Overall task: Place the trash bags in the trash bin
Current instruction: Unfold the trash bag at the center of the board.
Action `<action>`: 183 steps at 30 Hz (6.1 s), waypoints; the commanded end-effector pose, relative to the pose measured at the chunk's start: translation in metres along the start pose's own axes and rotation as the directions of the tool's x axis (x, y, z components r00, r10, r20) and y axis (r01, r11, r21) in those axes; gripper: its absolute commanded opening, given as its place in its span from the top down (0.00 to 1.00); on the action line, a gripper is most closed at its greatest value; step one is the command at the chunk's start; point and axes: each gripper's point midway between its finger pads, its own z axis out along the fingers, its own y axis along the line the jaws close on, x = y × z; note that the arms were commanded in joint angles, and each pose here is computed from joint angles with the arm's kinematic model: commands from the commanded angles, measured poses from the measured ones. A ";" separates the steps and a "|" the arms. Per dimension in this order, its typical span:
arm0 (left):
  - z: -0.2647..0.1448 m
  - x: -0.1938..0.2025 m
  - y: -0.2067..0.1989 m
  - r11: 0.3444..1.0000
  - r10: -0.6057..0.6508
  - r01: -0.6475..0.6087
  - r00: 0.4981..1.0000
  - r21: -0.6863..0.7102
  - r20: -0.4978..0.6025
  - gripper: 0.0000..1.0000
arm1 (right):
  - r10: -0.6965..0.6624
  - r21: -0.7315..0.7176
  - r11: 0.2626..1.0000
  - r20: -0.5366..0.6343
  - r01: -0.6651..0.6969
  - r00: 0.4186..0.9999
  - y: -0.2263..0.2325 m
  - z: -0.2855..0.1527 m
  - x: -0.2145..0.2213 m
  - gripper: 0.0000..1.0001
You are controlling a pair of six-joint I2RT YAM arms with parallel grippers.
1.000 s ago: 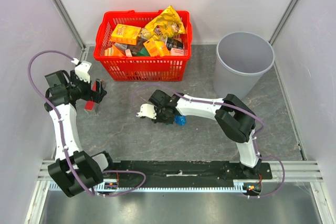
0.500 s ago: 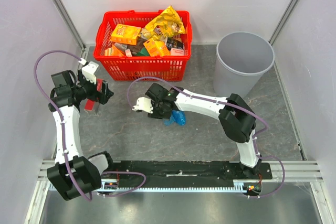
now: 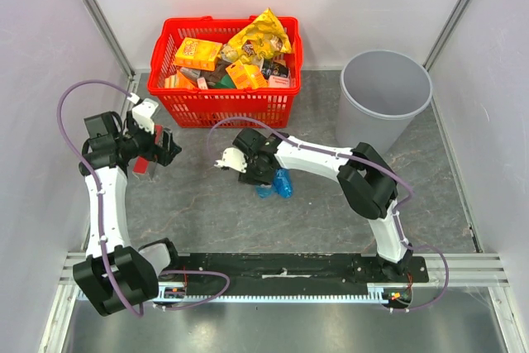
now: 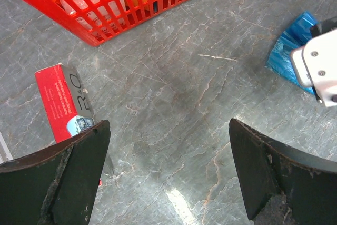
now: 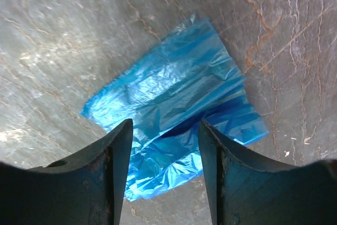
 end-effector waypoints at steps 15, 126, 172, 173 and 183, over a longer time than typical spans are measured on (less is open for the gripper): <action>0.003 -0.005 -0.009 1.000 -0.009 0.008 1.000 0.028 0.028 0.00 | 0.060 -0.101 0.993 -0.004 -0.060 0.998 0.007 0.022 0.012 0.43; 0.033 -0.157 -0.166 0.784 -0.303 0.168 0.944 0.598 0.133 0.56 | 0.072 -0.063 0.997 0.620 -0.042 0.781 -0.031 -0.249 -0.134 1.00; -0.130 -0.285 -0.200 0.792 -0.126 -0.199 0.872 0.577 0.474 0.98 | 0.329 0.108 0.915 0.354 -0.388 0.875 -0.100 -0.140 0.029 0.36; -0.132 -0.286 -0.201 0.794 -0.120 -0.205 0.870 0.573 0.478 0.98 | 0.325 0.099 0.920 0.350 -0.380 0.879 -0.098 -0.138 0.030 0.35; -0.124 -0.265 -0.187 0.863 -0.032 -0.210 0.885 0.459 0.465 0.98 | 0.259 -0.066 0.966 0.328 -0.251 0.909 -0.060 -0.112 0.037 0.32</action>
